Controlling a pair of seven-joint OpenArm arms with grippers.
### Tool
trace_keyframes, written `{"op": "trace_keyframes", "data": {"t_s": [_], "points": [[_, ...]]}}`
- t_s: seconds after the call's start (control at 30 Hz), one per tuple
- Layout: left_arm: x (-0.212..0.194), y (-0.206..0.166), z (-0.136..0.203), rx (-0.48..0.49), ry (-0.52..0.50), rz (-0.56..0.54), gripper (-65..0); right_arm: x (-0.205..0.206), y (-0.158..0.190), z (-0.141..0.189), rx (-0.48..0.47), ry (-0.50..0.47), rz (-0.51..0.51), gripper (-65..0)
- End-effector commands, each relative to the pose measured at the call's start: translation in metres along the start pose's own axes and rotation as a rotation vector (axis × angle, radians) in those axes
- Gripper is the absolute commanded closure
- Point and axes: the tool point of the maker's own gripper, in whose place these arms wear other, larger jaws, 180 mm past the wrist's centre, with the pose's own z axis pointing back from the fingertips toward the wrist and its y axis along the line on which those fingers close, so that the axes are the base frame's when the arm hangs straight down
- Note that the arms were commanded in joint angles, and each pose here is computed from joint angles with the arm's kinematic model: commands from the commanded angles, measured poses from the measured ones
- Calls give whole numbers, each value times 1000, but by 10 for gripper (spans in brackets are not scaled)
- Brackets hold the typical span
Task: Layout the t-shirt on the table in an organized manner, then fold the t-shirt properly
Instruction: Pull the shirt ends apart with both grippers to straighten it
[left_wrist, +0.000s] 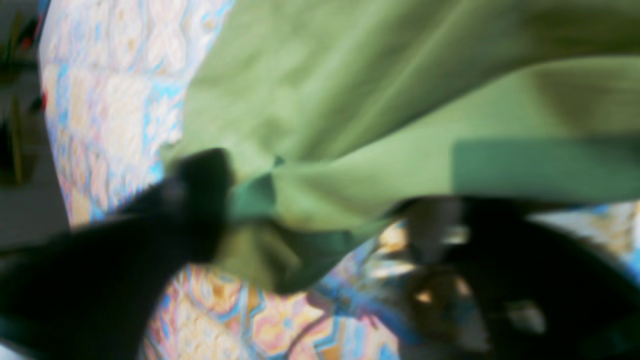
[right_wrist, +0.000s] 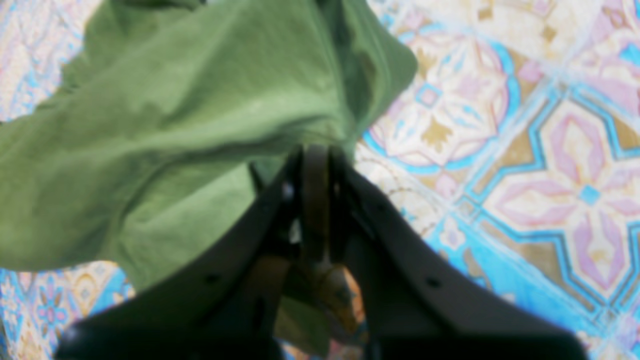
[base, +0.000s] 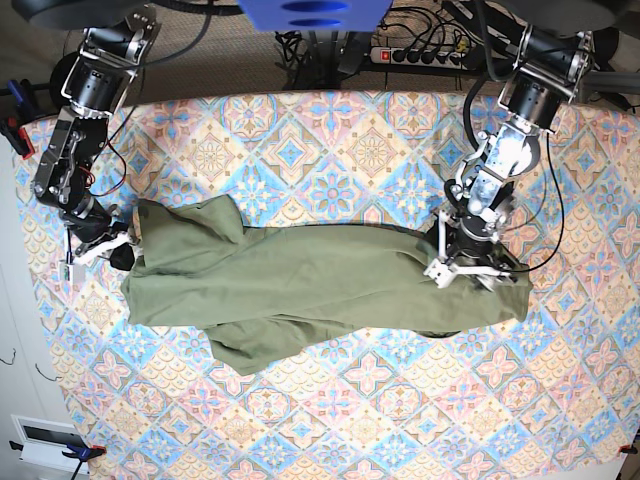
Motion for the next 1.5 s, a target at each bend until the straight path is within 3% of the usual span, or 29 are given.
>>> {"op": "trace_keyframes", "data": {"t_s": [0.0,0.07,0.1,0.27,0.43,0.57,0.7,0.8,0.97,1.13,1.3,1.47], "points": [[2,-7,0,-27,4,-20,-286,25,0,5,4,-63,21,-11],[14,-1,4,-12,-29,-17,-25,26,0,5,4,-65,20,-11],[24,6,8,5,-56,-9,0,26,0,5,4,-65,20,-11],[66,49,67,119,-240,-12,0,25,0,5,4,-64,19,-11],[73,55,136,156,-269,-87,0,26,0,5,4,-66,19,-11],[53,72,140,148,-228,-112,0,25,0,4,3,-62,23,-11],[27,110,125,147,-162,59,0,26,-1,5,1,-67,21,-11],[16,137,80,143,-115,197,0,24,0,4,4,-61,23,-11],[11,124,18,112,-46,212,-53,24,1,3,5,-57,23,-11],[12,99,-17,98,-13,203,-218,21,6,1,15,-47,35,-11],[29,107,-17,201,-53,180,-383,15,35,-6,71,-14,113,-14],[33,116,14,252,-125,151,-388,-2,53,-4,107,20,171,-15]]}}
